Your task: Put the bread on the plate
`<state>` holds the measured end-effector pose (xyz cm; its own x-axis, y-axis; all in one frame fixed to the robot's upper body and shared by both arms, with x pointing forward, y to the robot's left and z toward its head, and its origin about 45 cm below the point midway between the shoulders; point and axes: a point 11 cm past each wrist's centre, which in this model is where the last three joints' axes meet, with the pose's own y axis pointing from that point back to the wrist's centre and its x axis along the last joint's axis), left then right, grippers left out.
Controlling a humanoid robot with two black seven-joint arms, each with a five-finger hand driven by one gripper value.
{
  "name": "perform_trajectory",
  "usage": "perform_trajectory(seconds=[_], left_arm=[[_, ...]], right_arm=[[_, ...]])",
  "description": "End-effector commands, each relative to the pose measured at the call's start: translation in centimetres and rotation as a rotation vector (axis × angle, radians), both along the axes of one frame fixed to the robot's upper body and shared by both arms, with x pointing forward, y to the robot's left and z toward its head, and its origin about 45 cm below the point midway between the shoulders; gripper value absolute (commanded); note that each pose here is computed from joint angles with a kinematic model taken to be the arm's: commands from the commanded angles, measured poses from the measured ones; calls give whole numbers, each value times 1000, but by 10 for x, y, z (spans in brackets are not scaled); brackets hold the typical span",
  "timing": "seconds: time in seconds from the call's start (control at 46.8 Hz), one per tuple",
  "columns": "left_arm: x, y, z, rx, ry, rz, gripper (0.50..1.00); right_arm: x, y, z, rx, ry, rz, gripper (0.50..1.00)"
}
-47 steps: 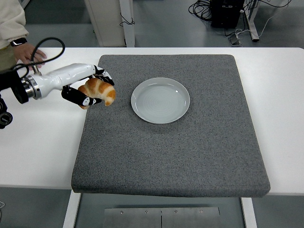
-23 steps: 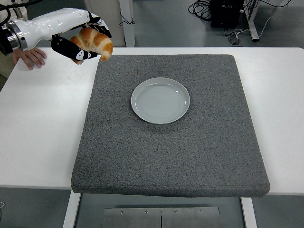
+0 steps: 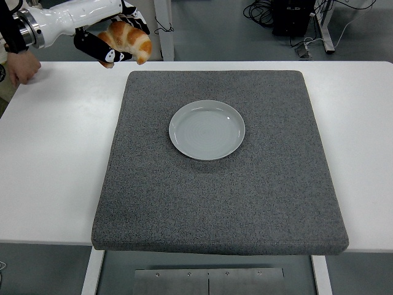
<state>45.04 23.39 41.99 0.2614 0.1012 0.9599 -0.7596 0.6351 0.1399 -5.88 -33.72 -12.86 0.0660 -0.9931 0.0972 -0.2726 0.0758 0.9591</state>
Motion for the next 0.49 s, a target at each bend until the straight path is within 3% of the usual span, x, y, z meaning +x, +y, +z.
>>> perform_trajectory(seconds=[0.0,0.47], left_arm=[[5,-12,-3,-10,4,-19,500],[13,-83,-33,-22,50,-122,500]], right_arm=[[0,0,0,0,0,0,1000],[0,0,0,0,0,0,1000]])
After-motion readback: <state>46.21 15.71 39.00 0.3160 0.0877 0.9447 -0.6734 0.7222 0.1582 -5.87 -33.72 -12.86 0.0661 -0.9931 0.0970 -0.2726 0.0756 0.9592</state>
